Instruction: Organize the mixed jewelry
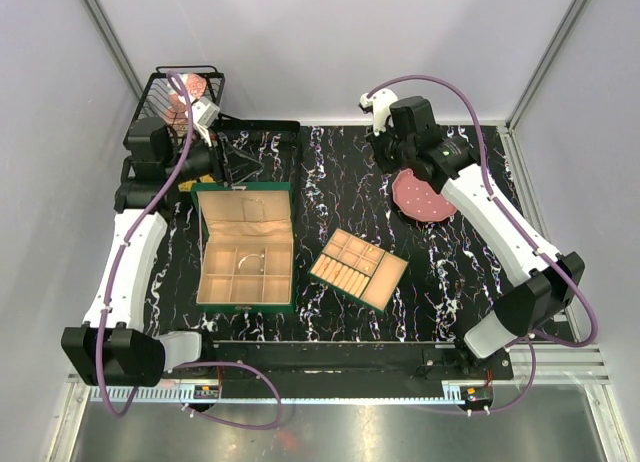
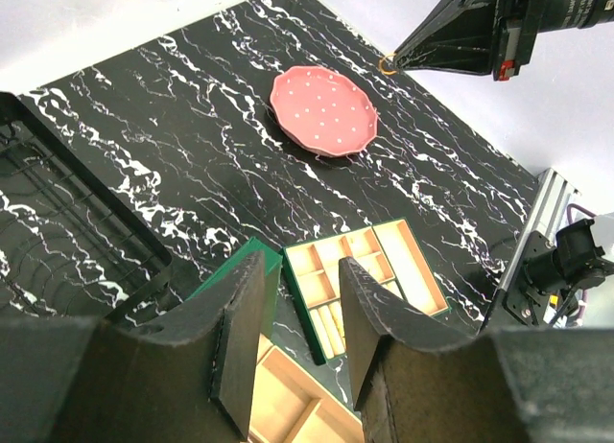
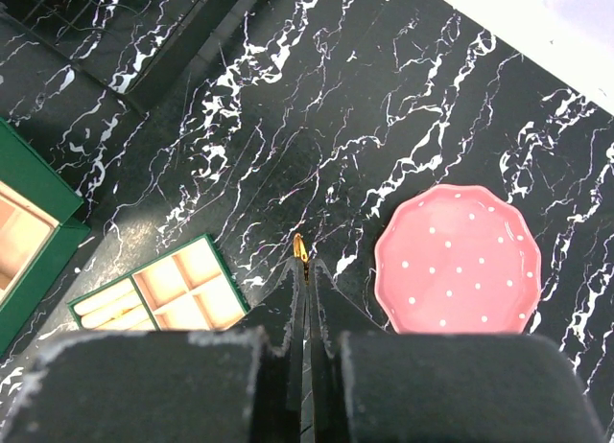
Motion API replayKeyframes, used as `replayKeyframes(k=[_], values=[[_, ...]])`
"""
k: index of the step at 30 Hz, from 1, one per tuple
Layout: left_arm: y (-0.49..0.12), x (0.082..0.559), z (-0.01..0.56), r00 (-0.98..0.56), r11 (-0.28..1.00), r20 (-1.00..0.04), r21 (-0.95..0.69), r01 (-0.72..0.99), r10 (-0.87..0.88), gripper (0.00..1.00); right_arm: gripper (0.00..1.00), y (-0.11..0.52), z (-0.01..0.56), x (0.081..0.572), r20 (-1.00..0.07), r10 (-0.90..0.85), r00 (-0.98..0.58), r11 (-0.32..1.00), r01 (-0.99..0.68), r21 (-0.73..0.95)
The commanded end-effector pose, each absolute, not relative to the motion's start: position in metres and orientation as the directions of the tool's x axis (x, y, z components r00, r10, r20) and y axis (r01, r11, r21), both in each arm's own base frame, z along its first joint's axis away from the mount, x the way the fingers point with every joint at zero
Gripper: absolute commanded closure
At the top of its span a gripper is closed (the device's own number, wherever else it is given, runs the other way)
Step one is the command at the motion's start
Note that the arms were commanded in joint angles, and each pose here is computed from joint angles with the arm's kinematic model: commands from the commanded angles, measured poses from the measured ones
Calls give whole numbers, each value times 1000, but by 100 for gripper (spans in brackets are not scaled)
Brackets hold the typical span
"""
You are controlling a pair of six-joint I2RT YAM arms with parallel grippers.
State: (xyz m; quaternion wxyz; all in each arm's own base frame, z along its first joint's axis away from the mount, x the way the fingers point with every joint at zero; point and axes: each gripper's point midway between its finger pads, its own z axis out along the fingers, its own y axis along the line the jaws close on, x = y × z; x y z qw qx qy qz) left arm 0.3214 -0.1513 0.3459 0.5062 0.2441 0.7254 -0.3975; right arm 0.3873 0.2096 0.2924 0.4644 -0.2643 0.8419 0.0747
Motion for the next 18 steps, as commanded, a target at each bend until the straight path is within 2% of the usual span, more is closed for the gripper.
replayKeyframes(k=[1, 4, 18], values=[[-145, 316, 358, -297, 587, -954, -262, 766, -38, 60, 100, 219, 295, 383, -830, -366, -420, 831, -549, -88], [-144, 314, 356, -299, 590, -954, -262, 764, -37, 60, 100, 228, 295, 378, -834, -361, -418, 806, -589, -54], [-144, 313, 354, -302, 588, -953, -265, 764, -36, 60, 100, 222, 298, 384, -839, -357, -412, 828, -554, -80]])
